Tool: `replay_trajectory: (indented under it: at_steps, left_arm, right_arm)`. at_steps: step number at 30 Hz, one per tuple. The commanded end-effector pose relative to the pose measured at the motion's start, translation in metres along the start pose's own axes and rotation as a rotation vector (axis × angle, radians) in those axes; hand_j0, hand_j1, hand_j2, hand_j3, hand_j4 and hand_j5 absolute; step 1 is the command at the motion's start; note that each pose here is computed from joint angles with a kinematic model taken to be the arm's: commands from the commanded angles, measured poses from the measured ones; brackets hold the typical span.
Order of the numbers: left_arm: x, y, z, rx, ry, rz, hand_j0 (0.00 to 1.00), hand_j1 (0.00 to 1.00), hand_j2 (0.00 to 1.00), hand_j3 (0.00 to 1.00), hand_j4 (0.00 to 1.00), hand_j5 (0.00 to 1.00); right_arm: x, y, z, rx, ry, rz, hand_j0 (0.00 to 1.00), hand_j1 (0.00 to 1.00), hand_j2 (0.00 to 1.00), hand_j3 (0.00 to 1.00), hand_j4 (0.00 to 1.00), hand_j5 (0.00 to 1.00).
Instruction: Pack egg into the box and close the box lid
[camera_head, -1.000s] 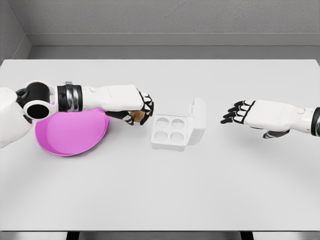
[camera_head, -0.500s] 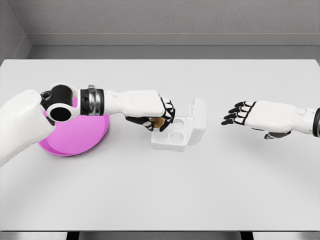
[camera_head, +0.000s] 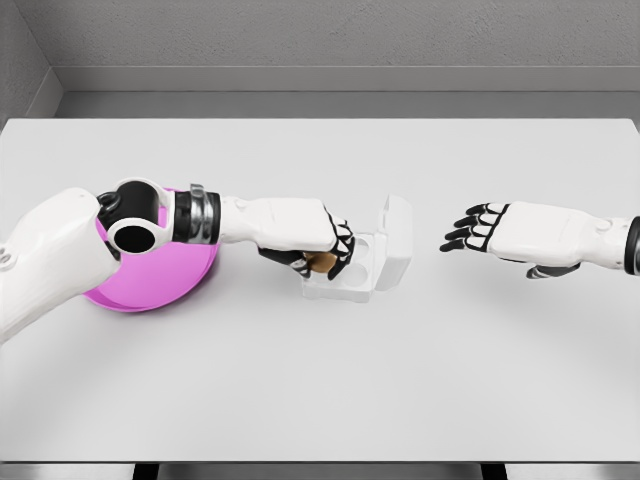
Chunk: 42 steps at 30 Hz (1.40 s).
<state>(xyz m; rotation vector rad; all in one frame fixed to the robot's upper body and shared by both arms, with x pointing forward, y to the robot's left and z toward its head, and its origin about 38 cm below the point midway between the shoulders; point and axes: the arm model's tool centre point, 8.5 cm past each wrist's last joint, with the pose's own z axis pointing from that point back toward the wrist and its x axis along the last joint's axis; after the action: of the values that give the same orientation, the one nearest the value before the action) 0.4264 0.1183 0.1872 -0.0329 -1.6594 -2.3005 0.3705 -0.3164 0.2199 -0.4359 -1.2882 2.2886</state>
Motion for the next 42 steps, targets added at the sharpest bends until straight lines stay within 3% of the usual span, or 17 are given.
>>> replay_trajectory:
  at_steps: [1, 4, 30, 42]
  left_arm:
    - [-0.0008, 0.0000, -0.0002, 0.005, 0.002, 0.008, 0.40, 0.40, 0.40, 0.40, 0.40, 0.40]
    - [-0.0006, 0.0009, -0.0007, 0.006, 0.001, 0.007, 0.46, 0.46, 0.46, 0.46, 0.46, 0.46]
    - [0.0024, -0.0006, -0.0061, 0.000, -0.013, 0.009, 0.70, 0.70, 0.70, 0.70, 0.70, 0.70]
    - [0.0029, -0.0001, -0.0062, 0.004, -0.016, 0.010, 0.97, 0.97, 0.97, 0.97, 0.97, 0.97]
  right_arm:
    - [0.0005, -0.0009, 0.0002, -0.003, -0.001, -0.002, 1.00, 1.00, 1.00, 1.00, 1.00, 1.00]
    - [0.0021, -0.0026, 0.0011, -0.003, -0.004, 0.006, 1.00, 1.00, 1.00, 1.00, 1.00, 1.00]
    - [0.0060, 0.0000, -0.0003, -0.001, -0.015, 0.002, 1.00, 1.00, 1.00, 1.00, 1.00, 1.00]
    - [0.0064, -0.0003, -0.0004, -0.001, -0.016, 0.004, 1.00, 1.00, 1.00, 1.00, 1.00, 1.00]
